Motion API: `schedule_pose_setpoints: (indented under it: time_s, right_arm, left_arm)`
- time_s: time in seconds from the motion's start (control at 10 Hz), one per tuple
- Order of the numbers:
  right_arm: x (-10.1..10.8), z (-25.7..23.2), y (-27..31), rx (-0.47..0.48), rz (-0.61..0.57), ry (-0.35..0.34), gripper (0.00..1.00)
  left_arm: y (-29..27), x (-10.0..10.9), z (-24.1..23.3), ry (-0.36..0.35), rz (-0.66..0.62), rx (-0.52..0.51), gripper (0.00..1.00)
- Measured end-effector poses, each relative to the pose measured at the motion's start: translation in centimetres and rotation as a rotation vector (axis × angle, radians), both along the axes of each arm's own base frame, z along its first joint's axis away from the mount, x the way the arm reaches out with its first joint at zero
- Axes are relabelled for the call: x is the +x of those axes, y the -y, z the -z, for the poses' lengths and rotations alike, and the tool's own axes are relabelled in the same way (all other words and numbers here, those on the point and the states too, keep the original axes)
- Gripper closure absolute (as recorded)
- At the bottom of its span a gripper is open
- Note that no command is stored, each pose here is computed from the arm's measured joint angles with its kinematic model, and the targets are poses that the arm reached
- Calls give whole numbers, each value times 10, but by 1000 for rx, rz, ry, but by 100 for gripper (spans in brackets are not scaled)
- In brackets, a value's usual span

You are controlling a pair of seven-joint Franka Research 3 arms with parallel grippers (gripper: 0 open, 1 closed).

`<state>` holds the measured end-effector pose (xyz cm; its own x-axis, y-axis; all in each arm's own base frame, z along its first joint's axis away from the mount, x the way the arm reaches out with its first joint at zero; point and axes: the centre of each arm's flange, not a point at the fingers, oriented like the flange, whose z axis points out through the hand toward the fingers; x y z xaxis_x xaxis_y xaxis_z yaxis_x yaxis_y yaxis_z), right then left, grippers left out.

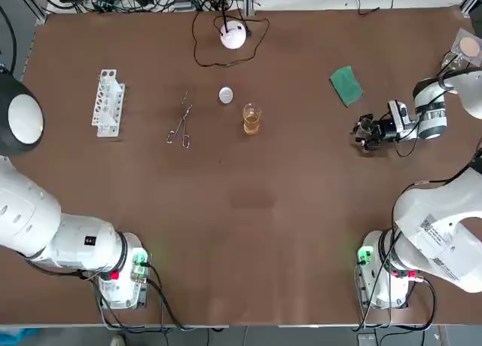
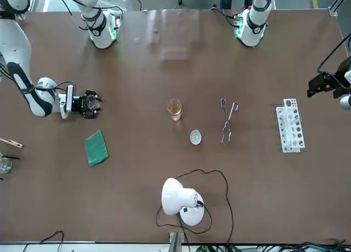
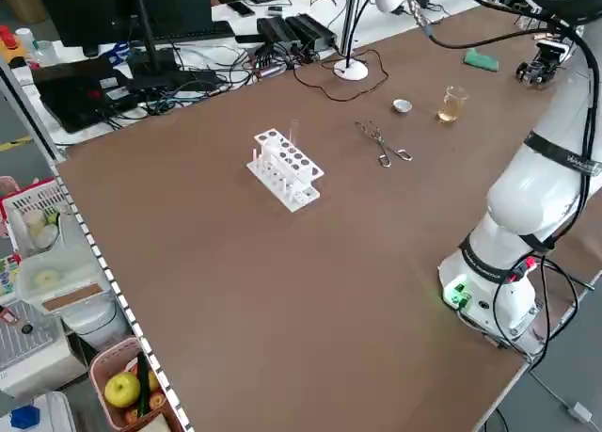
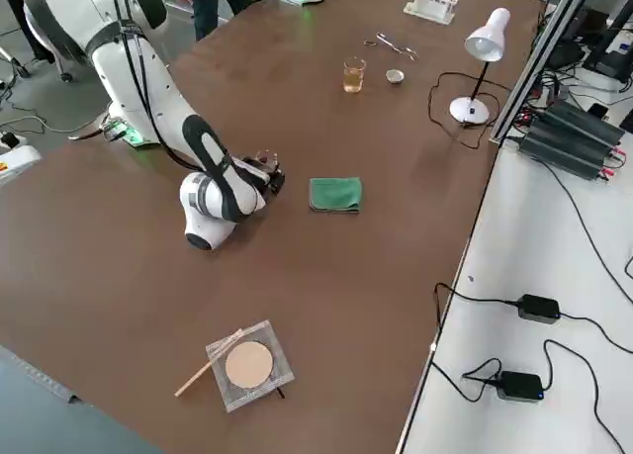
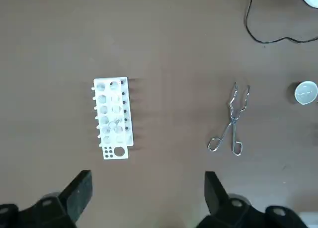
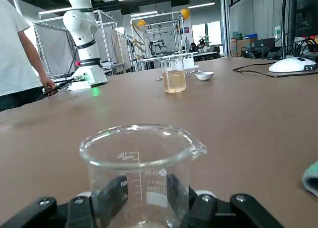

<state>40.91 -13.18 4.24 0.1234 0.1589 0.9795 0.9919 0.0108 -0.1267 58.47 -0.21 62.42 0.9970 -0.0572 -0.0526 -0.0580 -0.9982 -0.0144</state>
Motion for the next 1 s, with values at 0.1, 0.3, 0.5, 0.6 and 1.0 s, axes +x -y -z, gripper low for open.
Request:
schedule_pose_setpoints:
  time_s: [0.1, 0.3, 0.5, 0.6, 1.0]
  right_arm:
    - [0, 1, 0, 1, 0, -1, 52]
    - [1, 1, 0, 2, 0, 1, 47]
    - [1, 0, 0, 9, -2, 0, 39]
    - [0, 0, -1, 17, -5, 0, 33]
    - [3, -2, -1, 27, -7, 4, 1]
  left_arm:
    - [0, 0, 0, 1, 0, 0, 0]
    - [-1, 0, 0, 1, -1, 0, 0]
    - [-2, 0, 0, 0, -3, 1, 0]
    - [0, 1, 1, -2, -1, 1, 0]
    - [6, 15, 24, -13, -17, 6, 0]
